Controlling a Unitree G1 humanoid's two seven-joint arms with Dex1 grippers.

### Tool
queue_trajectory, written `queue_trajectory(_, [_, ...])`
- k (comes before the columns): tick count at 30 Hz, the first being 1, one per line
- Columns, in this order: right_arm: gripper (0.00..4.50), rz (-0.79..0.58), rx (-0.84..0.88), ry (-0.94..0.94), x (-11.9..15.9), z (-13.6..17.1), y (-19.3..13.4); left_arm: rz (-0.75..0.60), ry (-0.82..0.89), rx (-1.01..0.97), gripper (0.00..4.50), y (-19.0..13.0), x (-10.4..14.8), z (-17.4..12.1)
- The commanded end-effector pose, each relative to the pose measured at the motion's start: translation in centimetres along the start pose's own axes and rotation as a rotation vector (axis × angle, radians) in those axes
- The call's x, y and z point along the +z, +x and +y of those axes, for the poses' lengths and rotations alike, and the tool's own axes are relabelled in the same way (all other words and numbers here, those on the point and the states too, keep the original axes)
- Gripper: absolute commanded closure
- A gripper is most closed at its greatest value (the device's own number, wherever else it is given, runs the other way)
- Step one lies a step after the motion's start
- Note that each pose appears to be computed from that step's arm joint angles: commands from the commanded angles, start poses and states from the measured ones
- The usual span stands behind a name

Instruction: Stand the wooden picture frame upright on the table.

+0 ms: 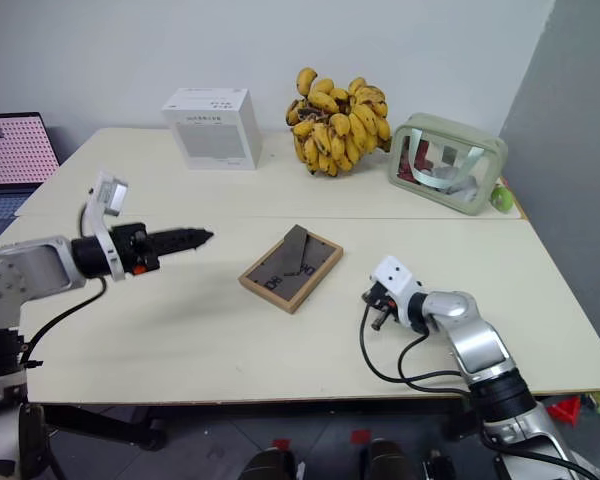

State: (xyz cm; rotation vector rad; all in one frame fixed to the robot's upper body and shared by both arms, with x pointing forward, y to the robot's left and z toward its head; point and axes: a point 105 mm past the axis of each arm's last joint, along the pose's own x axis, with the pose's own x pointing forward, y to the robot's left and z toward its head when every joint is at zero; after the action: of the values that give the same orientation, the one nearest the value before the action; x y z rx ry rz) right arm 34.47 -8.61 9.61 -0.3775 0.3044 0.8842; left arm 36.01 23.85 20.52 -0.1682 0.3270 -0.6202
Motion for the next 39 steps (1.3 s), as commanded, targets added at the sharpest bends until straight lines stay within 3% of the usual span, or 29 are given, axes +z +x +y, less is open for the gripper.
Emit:
queue_trajectory(1, [4.50,-0.074,-0.015,-0.011,2.5,0.3,1.3,-0.026,0.222,0.122,2.94,3.1,0.1,2.4])
queue_trajectory(10, [4.50,-0.101,-0.032,0.024,3.6,0.7,3.7,0.027,0.328,0.074,4.47,7.9,-3.8,2.5])
queue_trajectory(17, [4.50,-0.095,-0.042,0.022,4.0,1.2,5.6,0.135,0.339,-0.013,4.47,9.3,-6.1,1.6])
queue_trajectory(25, [4.50,-0.083,-0.048,-0.010,4.0,0.7,5.5,0.240,0.379,-0.292,4.47,7.6,-8.3,-3.6])
queue_trajectory(34, [4.50,0.008,0.058,-0.138,1.4,2.1,3.1,0.301,0.361,-0.358,4.47,3.9,-10.1,-7.0])
queue_trajectory(39, [4.50,0.141,0.021,-0.243,-2.2,-1.1,0.5,0.362,0.343,-0.364,4.47,1.8,-11.3,-7.3])
